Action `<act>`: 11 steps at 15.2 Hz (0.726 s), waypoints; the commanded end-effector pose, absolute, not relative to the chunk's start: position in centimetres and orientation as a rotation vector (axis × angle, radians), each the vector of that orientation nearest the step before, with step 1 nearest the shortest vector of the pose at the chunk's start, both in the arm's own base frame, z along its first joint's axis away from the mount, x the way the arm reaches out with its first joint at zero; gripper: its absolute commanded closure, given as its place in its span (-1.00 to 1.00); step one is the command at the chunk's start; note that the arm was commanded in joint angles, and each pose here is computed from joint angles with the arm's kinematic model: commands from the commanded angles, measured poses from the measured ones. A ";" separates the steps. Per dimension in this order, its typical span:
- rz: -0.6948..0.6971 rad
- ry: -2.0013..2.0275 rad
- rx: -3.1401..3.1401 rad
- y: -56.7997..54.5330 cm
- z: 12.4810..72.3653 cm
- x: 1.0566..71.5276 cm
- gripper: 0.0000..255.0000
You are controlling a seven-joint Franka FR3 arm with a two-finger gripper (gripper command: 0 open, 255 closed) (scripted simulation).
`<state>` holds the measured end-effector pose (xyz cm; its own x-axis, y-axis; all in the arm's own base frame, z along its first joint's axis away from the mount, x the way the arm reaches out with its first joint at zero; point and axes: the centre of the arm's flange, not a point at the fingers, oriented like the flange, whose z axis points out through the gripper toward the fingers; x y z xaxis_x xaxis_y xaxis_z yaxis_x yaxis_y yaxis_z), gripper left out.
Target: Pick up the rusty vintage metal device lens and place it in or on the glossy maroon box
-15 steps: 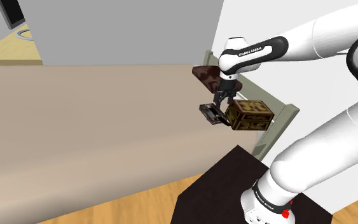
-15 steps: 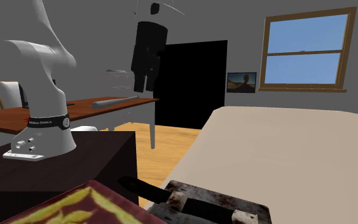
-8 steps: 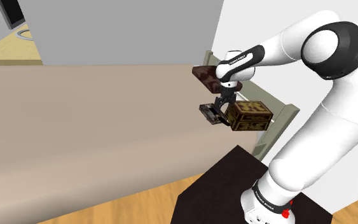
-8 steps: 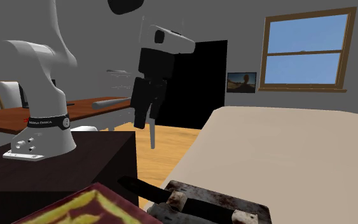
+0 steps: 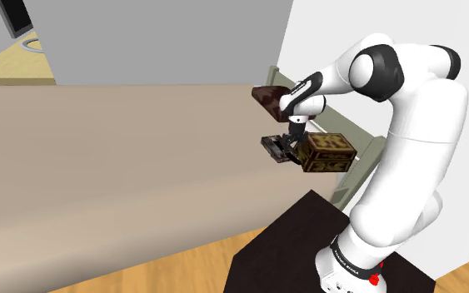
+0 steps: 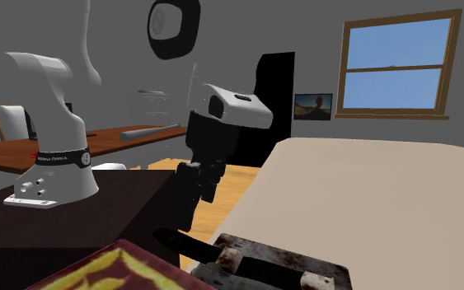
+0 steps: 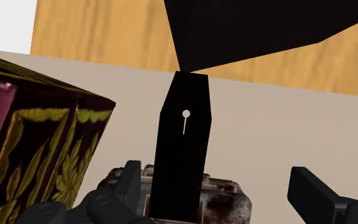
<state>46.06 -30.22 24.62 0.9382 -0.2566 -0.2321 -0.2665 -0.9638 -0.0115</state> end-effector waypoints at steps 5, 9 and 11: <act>0.368 0.444 -3.035 -32.4 20.4 45.9 -1.00; 0.368 0.444 -3.035 -32.2 18.1 45.3 -1.00; 0.368 0.444 -3.035 -32.2 18.1 45.3 -1.00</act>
<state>45.35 -32.18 18.20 0.9303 -0.2758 -0.2418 -0.2883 -0.9574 -0.0171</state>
